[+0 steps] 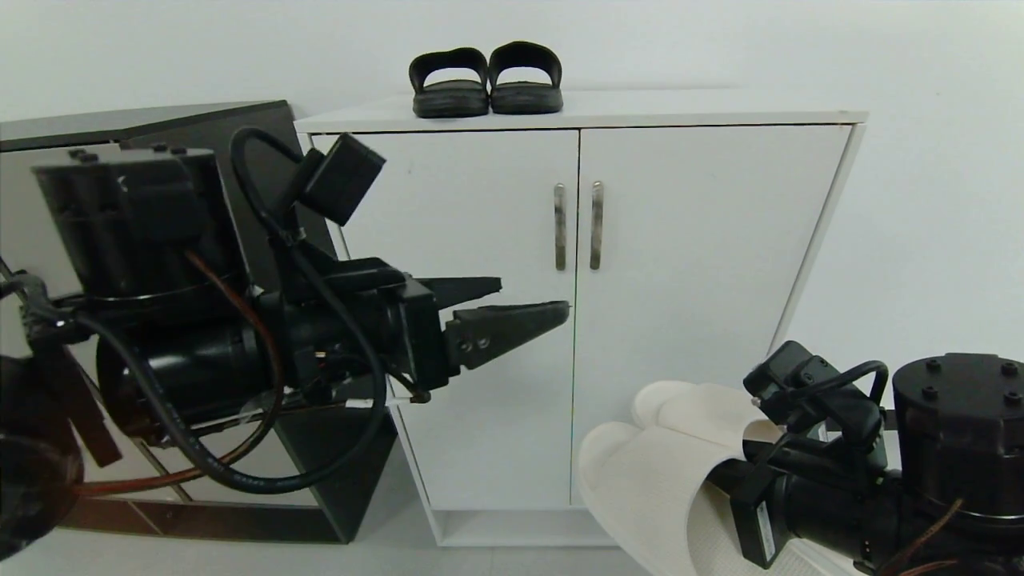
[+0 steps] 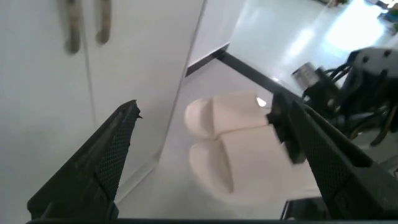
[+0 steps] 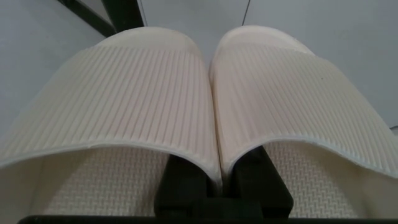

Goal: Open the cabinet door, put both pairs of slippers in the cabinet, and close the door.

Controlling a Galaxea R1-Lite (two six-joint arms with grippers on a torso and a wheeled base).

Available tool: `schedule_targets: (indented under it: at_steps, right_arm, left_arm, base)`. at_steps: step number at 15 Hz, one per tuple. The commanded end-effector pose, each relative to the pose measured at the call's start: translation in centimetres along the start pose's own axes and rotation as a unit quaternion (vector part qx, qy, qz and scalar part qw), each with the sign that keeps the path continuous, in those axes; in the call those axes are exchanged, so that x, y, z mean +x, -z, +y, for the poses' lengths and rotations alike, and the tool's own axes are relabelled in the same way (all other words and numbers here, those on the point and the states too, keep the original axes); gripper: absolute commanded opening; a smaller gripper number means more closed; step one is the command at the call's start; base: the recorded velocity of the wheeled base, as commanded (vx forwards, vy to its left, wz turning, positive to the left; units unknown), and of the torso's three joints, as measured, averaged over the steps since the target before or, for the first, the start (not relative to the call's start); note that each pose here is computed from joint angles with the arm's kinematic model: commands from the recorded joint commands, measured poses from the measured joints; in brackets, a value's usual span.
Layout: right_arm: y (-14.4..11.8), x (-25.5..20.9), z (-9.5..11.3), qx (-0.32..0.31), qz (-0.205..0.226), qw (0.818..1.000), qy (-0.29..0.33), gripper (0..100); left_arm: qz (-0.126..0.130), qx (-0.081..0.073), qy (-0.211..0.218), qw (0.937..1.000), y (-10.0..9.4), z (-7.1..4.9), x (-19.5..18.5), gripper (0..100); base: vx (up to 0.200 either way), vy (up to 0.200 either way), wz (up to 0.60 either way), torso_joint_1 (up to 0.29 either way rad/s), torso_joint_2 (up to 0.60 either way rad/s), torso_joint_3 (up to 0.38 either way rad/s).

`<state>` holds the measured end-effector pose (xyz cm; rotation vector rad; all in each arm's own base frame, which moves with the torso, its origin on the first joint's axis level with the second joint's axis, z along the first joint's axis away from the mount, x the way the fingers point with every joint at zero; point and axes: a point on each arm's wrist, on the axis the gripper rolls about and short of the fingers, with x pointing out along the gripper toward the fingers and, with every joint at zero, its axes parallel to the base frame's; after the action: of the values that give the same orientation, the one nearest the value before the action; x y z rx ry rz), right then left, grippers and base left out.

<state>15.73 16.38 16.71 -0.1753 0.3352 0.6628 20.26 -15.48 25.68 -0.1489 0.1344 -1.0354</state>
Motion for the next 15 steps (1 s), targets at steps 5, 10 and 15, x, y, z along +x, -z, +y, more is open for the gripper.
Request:
schedule_targets:
  at_steps: [5,10,15]
  right_arm:
    - [0.1,0.1,0.5,-0.014,0.003,1.000,-0.009,0]
    - [0.1,0.1,0.7,-0.015,0.002,1.000,-0.012,0]
    - [0.3,0.4,0.8,-0.015,0.008,1.000,-0.013,0]
  left_arm:
    - [0.028,-0.051,0.085,0.9946,-2.8,-0.7,6.2,100]
    - [0.018,-0.051,0.057,0.9969,-2.7,1.1,10.6,100]
    - [0.007,-0.049,0.033,0.9982,-3.0,3.1,11.7,100]
  base:
    - [0.000,0.000,0.00,0.000,0.00,0.000]
    - [0.000,0.000,0.00,0.000,0.00,0.000]
    - [0.000,0.000,0.00,0.000,0.00,0.000]
